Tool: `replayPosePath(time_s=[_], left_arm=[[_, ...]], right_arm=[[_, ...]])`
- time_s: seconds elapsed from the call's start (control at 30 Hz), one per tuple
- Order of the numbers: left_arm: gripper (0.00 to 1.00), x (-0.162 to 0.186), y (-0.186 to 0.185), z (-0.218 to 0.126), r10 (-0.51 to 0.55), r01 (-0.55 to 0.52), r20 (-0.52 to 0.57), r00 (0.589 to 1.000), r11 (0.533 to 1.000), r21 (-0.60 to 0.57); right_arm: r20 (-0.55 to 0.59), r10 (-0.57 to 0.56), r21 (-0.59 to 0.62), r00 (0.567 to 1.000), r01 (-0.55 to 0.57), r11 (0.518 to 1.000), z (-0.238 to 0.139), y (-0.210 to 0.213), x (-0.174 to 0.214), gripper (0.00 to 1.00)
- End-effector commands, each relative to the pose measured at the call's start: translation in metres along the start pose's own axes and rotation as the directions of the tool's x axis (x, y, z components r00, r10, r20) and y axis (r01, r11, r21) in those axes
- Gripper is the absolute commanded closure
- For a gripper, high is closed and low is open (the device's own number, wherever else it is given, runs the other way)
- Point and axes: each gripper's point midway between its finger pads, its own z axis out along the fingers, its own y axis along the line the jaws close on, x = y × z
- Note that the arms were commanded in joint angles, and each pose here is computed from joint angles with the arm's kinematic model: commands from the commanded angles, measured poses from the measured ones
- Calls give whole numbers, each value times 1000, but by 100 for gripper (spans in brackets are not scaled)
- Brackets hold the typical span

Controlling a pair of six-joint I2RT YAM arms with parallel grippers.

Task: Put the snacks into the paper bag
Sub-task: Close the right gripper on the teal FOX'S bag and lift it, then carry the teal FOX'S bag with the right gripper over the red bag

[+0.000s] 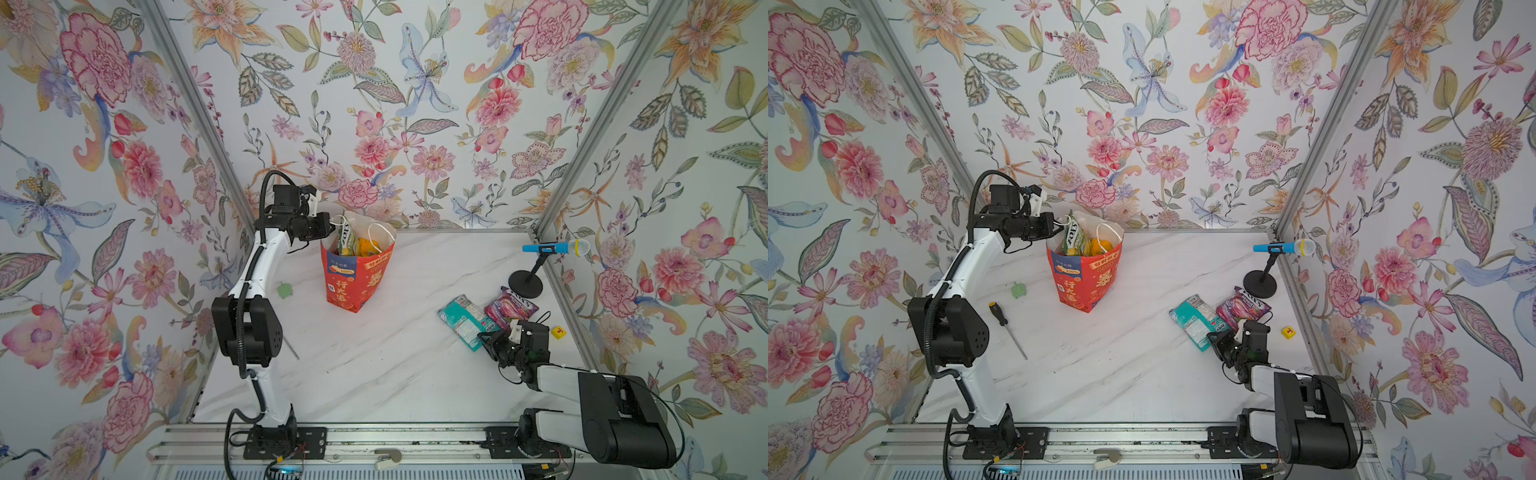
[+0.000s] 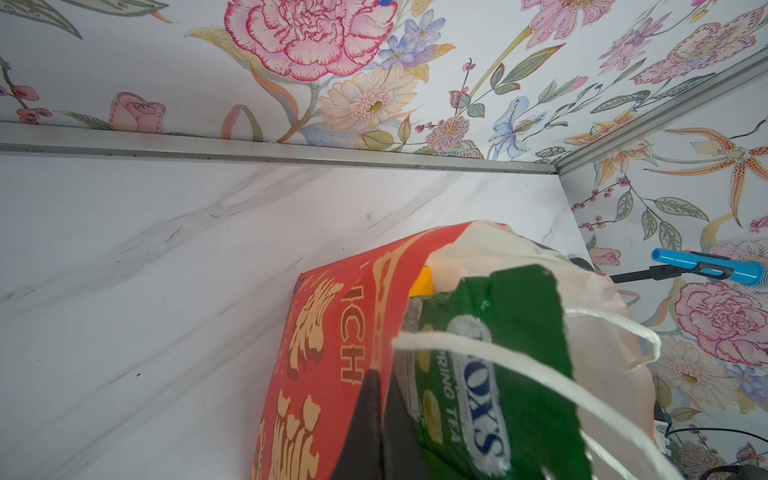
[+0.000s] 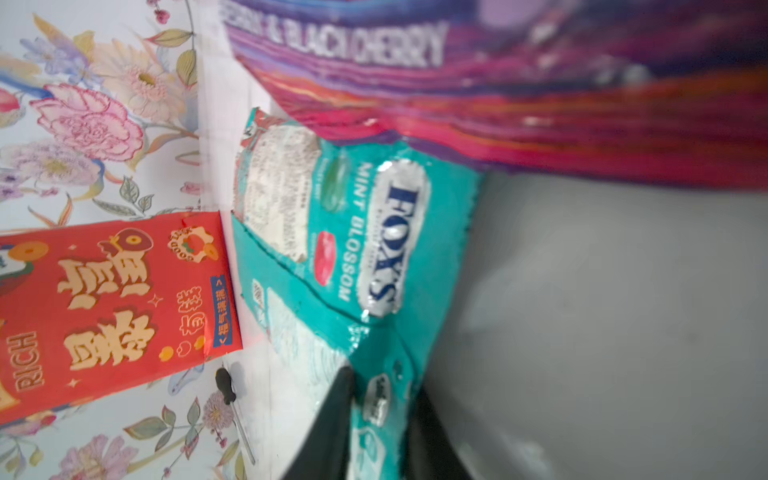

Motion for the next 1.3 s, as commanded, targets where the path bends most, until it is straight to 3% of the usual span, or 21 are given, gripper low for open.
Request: replayPosePath(time_s=[0.0,0.13,0.23,0.43,0.77,0.97,1.27], left_arm=[[100,-28,-19,-18,48,-51,85,995,998,37],[100,-27,-19,-19,50,-54,84,995,998,36],[100,-27,-18,-17,50,-53,83,995,998,35],[100,-27,-18,-16,52,-55,83,995,998,38],[100,-25,-18,-16,45,-49,83,996,998,43],[100,-23,-17,-13,35,-39,81,996,998,50],[100,-22,-15,-10,24,-28,79,997,999,46]], right_arm=[[16,3,51,1000,-4,999,1,-13,4,100],[50,-79,28,996,78,997,-5,9,-2,100],[93,-202,34,975,200,979,-15,39,-9,100],[181,-434,26,883,437,899,-48,124,-19,100],[234,-730,-21,641,755,656,-63,283,-13,100],[365,-770,-126,523,847,516,-83,389,-8,100],[449,-782,-322,433,894,311,-82,523,15,100]])
